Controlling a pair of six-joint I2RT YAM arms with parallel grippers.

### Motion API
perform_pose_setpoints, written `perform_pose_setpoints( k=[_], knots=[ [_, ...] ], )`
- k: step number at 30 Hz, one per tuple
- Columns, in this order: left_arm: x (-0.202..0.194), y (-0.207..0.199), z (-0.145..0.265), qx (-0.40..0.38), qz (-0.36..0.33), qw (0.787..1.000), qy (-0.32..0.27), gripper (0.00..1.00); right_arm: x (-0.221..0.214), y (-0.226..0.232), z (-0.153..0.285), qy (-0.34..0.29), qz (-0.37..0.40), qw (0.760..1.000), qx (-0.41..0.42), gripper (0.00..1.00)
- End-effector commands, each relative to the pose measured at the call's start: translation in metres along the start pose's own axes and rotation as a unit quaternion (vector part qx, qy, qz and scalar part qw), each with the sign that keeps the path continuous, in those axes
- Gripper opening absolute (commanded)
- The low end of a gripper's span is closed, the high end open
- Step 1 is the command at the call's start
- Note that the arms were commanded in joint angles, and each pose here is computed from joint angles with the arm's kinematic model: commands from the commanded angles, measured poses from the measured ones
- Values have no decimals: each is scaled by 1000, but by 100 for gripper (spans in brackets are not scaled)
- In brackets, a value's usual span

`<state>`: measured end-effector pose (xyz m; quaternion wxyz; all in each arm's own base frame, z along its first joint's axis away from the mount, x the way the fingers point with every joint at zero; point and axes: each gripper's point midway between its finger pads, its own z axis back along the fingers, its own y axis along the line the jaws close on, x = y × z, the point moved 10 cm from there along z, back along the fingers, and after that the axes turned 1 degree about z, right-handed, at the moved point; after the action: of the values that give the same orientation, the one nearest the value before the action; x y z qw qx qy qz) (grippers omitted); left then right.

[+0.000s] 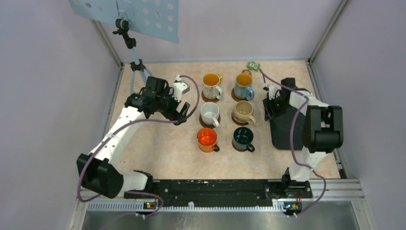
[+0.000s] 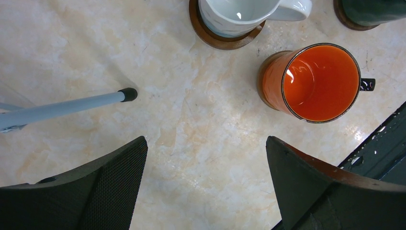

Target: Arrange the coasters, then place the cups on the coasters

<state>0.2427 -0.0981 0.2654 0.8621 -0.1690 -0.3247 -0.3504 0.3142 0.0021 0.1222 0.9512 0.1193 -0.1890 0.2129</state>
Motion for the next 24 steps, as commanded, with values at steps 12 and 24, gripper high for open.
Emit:
perform_pose_setpoints(
  k=[12,24],
  knots=[
    [1,3,-5,11,-9,1000,-18,99,40,-20,-22,-49,-21,999,-8,33],
    [1,4,-7,11,-7,1000,-15,99,54,-24,-34,-56,-26,998,3,29]
  ],
)
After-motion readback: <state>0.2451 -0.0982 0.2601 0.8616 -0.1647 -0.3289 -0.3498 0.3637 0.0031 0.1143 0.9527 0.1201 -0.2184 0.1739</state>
